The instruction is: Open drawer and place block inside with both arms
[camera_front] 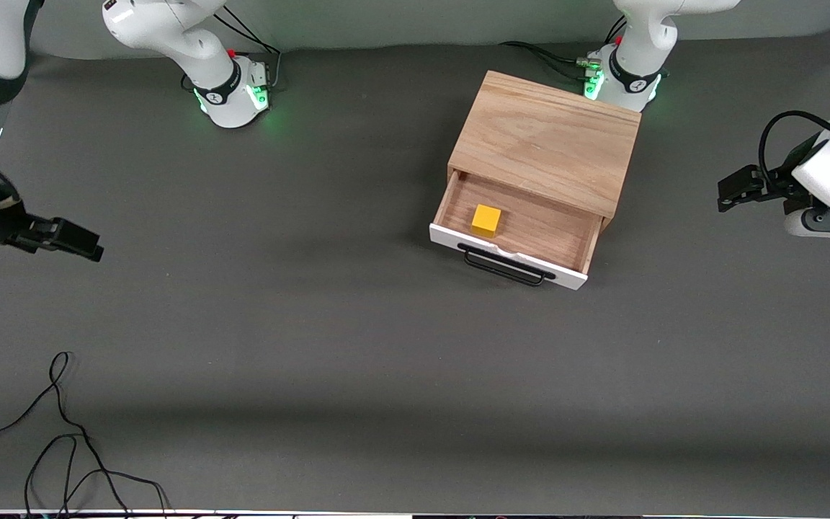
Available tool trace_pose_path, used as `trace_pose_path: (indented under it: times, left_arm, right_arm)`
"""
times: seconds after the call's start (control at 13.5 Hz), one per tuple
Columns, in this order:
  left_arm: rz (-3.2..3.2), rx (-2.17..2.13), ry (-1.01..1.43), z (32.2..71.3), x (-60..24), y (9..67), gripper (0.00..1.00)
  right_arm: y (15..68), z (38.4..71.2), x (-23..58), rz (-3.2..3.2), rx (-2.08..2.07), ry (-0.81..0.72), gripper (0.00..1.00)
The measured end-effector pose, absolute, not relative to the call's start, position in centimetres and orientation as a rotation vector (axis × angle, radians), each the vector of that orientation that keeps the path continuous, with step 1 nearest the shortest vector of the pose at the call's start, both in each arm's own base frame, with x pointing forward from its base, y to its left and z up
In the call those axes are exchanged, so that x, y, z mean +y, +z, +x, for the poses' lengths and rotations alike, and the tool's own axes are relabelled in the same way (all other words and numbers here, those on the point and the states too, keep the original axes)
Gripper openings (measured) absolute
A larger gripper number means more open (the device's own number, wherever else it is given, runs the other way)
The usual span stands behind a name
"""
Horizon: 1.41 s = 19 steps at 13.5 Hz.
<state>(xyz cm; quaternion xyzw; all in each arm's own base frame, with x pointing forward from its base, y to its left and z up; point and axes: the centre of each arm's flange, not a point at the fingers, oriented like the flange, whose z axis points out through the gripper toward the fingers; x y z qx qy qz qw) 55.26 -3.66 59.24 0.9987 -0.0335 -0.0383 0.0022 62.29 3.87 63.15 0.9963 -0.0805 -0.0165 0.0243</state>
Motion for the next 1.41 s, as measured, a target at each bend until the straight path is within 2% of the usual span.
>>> trace_pose_path:
  times: [0.89,1.19,1.41]
  left_arm:
    - [3.133,-0.105,-0.128,55.1,-3.6,59.8,1.0]
    - [3.133,-0.105,-0.13,55.1,-3.6,59.7,1.0]
    - [3.133,-0.105,-0.132,55.1,-3.6,59.7,1.0]
  right_arm:
    - [60.8,62.3,-12.4,3.205,-0.125,-0.102,1.0]
    - [61.3,61.1,-11.9,3.256,-0.102,-0.096,1.0]
    - [60.6,58.7,-11.1,3.246,-0.08,-0.095,1.0]
